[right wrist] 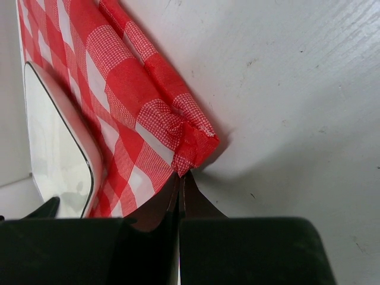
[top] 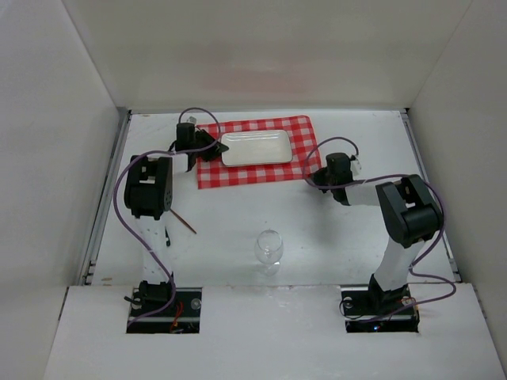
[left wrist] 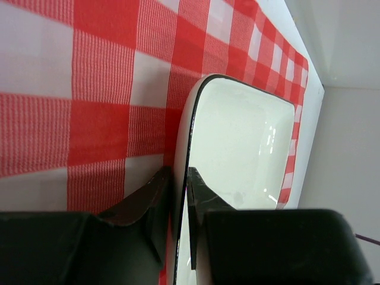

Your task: Set the dinner table for one person

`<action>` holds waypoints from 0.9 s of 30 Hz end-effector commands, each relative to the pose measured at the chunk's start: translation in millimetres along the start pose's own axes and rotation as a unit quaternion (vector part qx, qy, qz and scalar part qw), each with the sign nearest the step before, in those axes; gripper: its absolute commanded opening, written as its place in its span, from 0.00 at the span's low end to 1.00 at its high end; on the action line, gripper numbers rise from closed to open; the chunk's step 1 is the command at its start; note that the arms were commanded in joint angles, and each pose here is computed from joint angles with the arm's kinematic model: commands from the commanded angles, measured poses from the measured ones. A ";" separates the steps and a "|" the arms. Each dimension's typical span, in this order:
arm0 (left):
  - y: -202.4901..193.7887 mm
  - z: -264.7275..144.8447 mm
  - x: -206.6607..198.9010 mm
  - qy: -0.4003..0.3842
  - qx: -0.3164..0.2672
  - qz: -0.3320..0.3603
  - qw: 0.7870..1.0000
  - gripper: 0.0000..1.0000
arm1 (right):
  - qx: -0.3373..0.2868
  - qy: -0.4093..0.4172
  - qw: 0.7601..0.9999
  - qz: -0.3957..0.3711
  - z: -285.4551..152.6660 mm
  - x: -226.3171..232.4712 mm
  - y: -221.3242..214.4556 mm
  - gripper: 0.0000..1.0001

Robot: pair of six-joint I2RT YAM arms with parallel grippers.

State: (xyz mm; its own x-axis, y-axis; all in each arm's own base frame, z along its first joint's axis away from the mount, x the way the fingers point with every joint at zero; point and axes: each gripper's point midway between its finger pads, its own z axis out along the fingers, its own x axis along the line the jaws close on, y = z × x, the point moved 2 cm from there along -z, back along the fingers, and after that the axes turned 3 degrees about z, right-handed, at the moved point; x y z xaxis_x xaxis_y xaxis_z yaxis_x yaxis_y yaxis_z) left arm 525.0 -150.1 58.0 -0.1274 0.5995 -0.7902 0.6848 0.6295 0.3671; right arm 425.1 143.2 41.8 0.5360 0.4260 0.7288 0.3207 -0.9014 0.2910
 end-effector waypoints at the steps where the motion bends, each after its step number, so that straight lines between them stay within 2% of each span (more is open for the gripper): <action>1: 60.7 -12.2 -43.7 -0.061 -0.074 0.029 0.995 0.00 | -0.020 0.000 1.000 0.002 -5.2 -1.3 13.0 0.00; 14: 40.1 -10.3 -25.4 -0.041 -0.066 0.020 0.997 0.01 | -0.024 0.002 1.000 -0.005 -11.2 -2.7 13.2 0.03; 27: 10.5 -7.2 -25.3 -0.045 -0.062 0.012 0.997 0.05 | -0.023 0.010 1.000 -0.014 -22.6 -2.1 10.2 0.03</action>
State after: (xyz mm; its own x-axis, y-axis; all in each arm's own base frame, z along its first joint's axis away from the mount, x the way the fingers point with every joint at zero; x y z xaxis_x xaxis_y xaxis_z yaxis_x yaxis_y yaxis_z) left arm 526.5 -151.7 47.7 -0.0958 0.5969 -0.7966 0.6494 0.6440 0.4045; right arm 411.8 139.2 51.3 0.5183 0.4296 0.7395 0.3201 -0.8993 0.2981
